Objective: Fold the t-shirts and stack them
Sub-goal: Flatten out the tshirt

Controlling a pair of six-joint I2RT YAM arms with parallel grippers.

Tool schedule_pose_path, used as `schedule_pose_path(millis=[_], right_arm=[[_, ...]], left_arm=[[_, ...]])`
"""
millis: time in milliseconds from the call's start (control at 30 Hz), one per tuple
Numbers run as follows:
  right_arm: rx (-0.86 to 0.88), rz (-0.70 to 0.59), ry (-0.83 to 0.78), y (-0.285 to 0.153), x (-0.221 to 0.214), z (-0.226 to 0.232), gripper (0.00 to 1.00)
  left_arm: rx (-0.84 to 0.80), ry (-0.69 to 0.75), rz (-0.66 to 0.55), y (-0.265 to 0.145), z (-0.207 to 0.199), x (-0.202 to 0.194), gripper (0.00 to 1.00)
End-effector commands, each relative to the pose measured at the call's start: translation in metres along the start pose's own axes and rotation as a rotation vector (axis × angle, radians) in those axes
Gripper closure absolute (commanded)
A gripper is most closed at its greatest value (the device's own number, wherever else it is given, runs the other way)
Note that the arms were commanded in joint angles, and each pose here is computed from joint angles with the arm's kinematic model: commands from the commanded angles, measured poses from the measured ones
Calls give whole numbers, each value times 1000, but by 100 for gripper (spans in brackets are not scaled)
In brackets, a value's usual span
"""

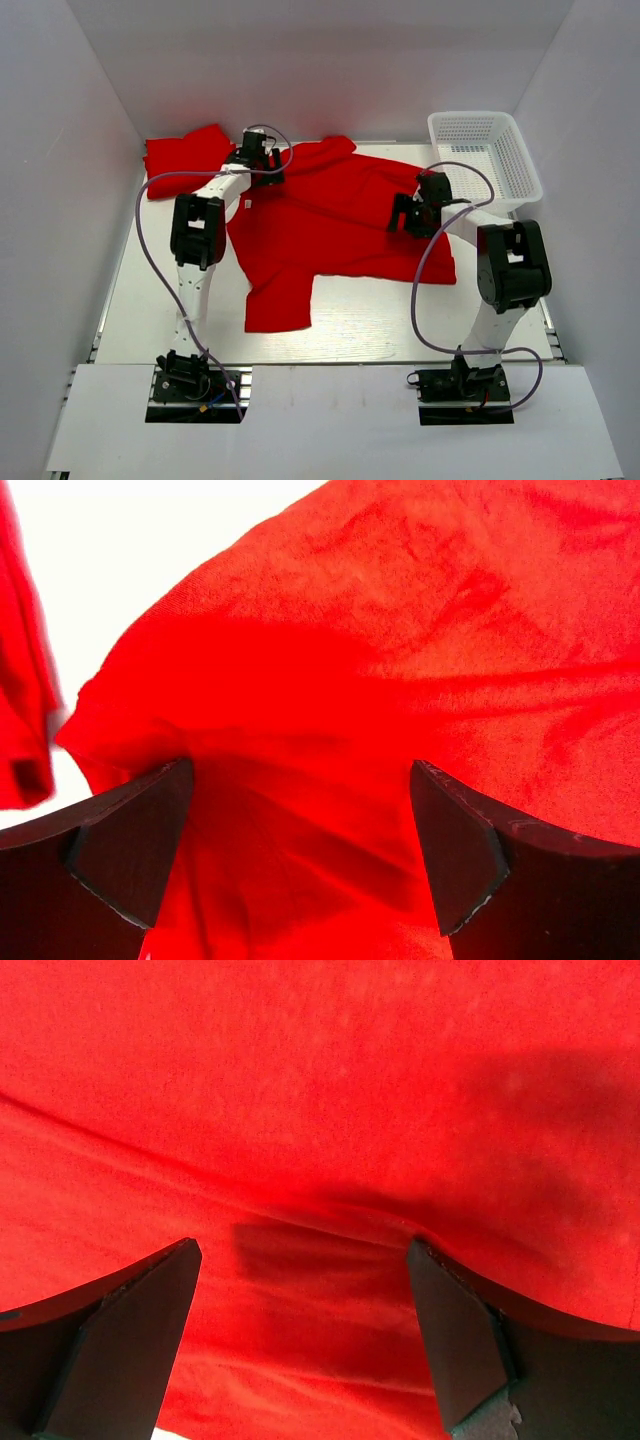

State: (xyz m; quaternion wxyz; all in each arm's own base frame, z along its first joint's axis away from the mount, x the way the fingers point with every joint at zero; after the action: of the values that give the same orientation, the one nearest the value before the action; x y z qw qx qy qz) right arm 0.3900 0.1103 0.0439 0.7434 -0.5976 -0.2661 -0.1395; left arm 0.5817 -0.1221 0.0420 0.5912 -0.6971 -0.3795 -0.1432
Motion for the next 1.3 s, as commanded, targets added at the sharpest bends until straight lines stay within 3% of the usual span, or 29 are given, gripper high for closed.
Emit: schedule_pose_path(millis=[0, 300, 467, 700, 900, 1000, 1033, 1100, 1133, 1200, 1267], right_arm=[[-48, 97, 31, 18, -15, -18, 10], [33, 55, -5, 27, 23, -13, 10], [64, -12, -88, 5, 38, -4, 10], [27, -220, -173, -66, 76, 2, 10], [-53, -215, -91, -90, 39, -7, 10], [-85, -257, 5, -99, 25, -10, 10], [-81, -274, 29, -102, 24, -9, 10], [-137, -300, 93, -105, 17, -18, 10], [-145, -302, 107, -105, 15, -19, 10], [-158, -311, 140, -107, 13, -22, 10], [-169, -314, 159, -108, 10, -23, 10]], left_arm=[[39, -10, 92, 18, 28, -20, 0], [-177, 27, 93, 29, 2, -12, 0], [-287, 40, 60, 6, -21, 10, 0], [-337, 74, -69, -76, -41, 72, 0], [-300, 54, -101, -158, -30, 84, 0], [-230, -19, -1, -174, -12, 34, 0], [-179, -43, 66, -171, 8, -2, 0], [-248, -136, 49, -206, 6, -13, 0], [-242, -164, 140, -206, 21, -55, 0], [-292, -209, 139, -236, 22, -70, 0], [-230, -213, 238, -247, 46, -118, 0]])
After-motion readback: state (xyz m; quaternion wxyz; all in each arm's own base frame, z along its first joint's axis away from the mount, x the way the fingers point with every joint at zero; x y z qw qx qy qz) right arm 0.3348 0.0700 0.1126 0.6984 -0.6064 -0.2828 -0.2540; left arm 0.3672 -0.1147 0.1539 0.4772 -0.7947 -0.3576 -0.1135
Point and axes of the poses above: each gripper's point midway between its finger pads, its own y axis out along the fingers, its own z axis along the line the jaws close on, x = y × z, the point moved 2 cm from there along -y, back along the fingers, and after that the axes turned 14 degrees about -y, right-handed, at the moved point
